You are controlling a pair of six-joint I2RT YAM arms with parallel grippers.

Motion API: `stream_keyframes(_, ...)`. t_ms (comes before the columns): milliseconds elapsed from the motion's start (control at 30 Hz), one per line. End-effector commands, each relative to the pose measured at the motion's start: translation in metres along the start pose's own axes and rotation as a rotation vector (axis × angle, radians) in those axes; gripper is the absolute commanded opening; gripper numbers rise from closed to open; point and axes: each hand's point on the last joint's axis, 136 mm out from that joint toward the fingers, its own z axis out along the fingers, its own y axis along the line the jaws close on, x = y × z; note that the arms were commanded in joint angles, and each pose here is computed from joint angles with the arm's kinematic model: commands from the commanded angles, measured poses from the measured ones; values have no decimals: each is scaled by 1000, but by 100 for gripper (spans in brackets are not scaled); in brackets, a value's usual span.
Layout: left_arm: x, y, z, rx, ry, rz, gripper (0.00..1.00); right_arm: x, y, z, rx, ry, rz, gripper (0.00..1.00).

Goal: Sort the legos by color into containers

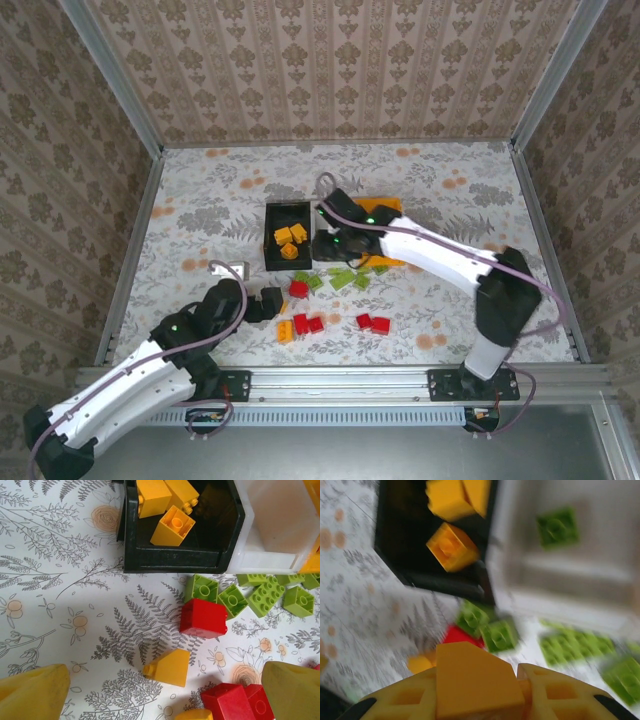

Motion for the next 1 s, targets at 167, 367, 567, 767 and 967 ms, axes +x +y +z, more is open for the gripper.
stream_keyframes(167, 5, 8, -3, -26, 29, -42, 100, -62, 34, 62, 23, -82, -101, 31)
stream_keyframes(367, 7, 9, -3, -38, 51, -19, 100, -81, 37, 76, 59, -119, -117, 63)
stream_keyframes(567, 5, -1, 5, -39, 94, 59, 100, -94, 44, 46, 31, -190, -109, 71)
stream_keyframes(767, 14, -11, 30, -83, 227, 164, 98, -75, 21, 16, 7, -230, -44, 71)
stream_keyframes(967, 29, -15, 55, -125, 300, 240, 91, -48, -14, -5, 1, -247, 19, 72)
